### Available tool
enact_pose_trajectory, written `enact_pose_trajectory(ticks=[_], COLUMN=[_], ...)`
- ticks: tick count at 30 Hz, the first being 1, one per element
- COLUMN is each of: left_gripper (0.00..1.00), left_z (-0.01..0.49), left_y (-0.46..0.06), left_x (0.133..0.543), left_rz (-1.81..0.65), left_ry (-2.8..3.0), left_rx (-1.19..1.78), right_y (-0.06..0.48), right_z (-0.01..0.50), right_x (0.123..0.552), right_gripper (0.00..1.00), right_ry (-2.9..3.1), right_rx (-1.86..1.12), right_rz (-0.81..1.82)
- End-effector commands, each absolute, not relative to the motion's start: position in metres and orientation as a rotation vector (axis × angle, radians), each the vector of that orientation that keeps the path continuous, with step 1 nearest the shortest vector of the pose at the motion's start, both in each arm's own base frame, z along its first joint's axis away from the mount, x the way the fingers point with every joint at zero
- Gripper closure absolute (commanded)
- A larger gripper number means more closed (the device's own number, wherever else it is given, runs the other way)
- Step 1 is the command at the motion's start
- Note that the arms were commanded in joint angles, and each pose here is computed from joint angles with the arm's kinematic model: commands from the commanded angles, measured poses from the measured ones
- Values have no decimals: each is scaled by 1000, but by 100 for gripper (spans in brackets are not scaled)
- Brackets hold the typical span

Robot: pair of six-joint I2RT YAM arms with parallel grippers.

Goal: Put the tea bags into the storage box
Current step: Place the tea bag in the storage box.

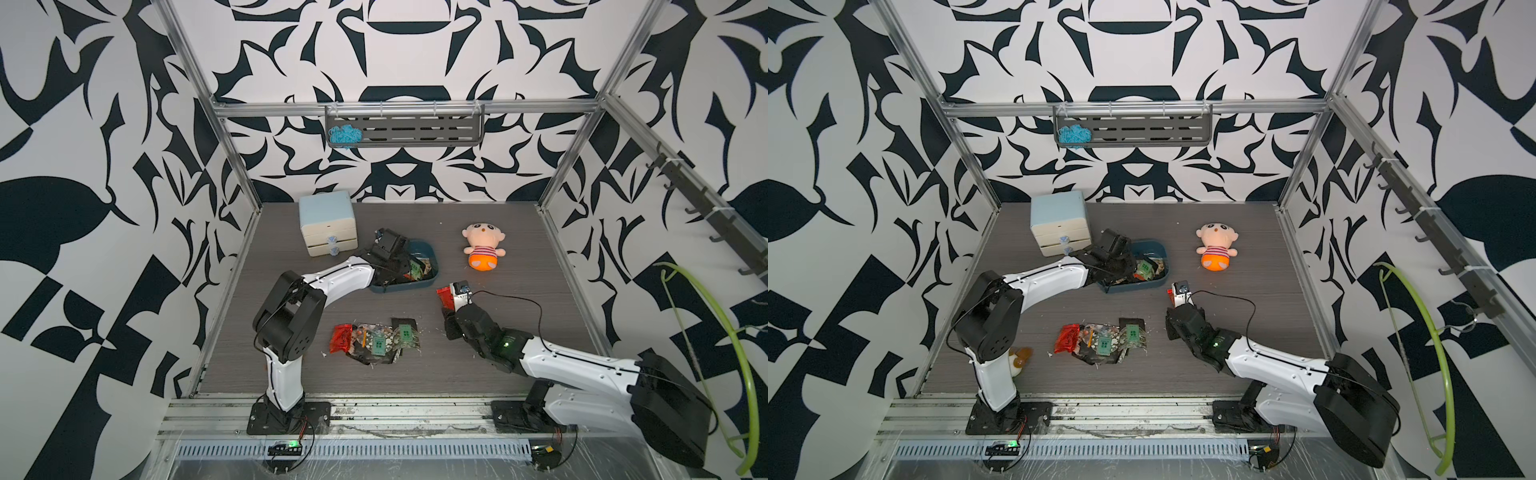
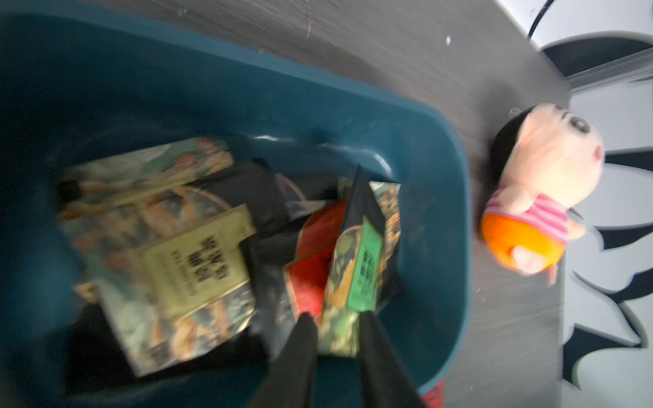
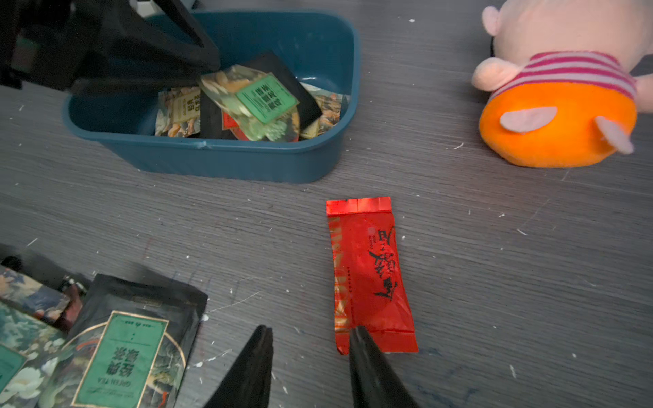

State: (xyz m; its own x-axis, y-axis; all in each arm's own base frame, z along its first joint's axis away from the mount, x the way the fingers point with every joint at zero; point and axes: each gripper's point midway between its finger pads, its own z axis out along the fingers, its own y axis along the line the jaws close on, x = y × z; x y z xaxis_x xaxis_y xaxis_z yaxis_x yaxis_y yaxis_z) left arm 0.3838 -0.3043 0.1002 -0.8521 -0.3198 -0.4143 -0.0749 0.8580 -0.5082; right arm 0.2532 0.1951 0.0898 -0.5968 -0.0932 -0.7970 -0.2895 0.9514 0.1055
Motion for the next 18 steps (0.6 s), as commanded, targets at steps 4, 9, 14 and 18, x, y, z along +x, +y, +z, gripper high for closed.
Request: enact_pose_trajectory(ticks=[4, 9, 14, 18], left_gripper=[42, 37, 35, 36], left_z=[133, 135, 124, 108], left_y=[-266, -261, -263, -270], left_x=[351, 302, 253, 224], left_rz=[-589, -632, -683, -765], left_ry=[2507, 2537, 2572, 2612], left_rx=[-288, -227, -186, -166], right_y=[229, 253, 267, 273], right_z=[102, 92, 81, 77], right_x=[256, 249, 244, 240], right_gripper=[59, 62, 65, 67], right_ry=[2198, 2258, 2314, 2329], right_rx=[-371, -469, -520, -546], right_rz=[410, 502, 550, 573])
